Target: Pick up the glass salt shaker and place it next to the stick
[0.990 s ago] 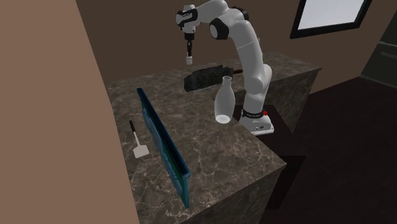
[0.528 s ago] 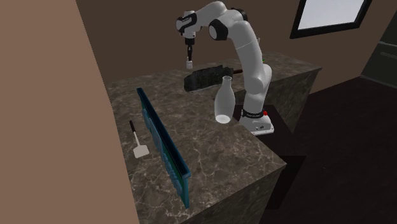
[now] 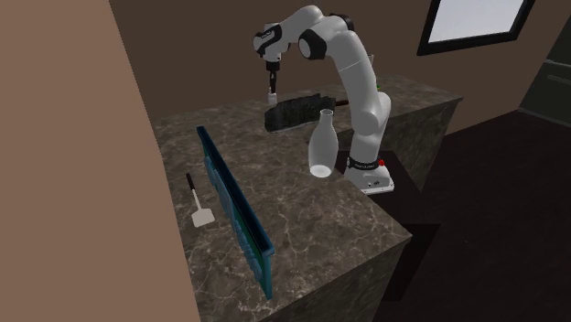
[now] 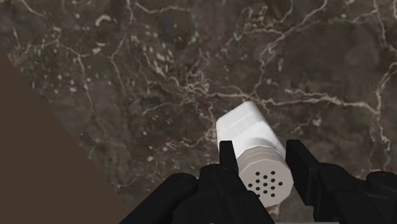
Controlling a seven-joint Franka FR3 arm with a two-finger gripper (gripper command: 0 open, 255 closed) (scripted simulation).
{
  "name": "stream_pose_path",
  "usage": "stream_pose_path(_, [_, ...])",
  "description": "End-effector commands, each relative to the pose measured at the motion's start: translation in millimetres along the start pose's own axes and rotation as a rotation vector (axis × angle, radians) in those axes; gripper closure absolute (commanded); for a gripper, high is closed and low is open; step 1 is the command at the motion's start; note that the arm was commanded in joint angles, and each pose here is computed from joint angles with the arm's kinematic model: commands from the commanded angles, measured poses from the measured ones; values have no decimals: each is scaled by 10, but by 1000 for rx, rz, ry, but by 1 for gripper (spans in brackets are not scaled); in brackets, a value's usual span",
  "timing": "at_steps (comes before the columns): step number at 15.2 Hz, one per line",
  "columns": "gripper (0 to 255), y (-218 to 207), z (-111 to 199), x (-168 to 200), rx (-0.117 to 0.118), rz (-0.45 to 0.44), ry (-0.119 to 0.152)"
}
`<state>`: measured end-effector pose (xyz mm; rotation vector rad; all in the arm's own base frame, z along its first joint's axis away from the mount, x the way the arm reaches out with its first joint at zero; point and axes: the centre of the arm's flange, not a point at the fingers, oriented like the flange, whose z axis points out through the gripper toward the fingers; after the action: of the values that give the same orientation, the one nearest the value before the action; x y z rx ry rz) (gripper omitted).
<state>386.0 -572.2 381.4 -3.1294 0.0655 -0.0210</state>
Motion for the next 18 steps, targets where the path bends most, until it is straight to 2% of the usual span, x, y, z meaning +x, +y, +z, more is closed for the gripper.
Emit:
stream_pose_path(1, [255,1,5,0,0,0,0])
stream_pose_path(4, [255,1,5,0,0,0,0])
stream_pose_path(5, [0,1,5,0,0,0,0])
stream_pose_path(10, [0,1,5,0,0,0,0])
stream_pose_path(14, [0,1,-495,0,0,0,0])
stream_pose_path(18, [0,1,-495,0,0,0,0])
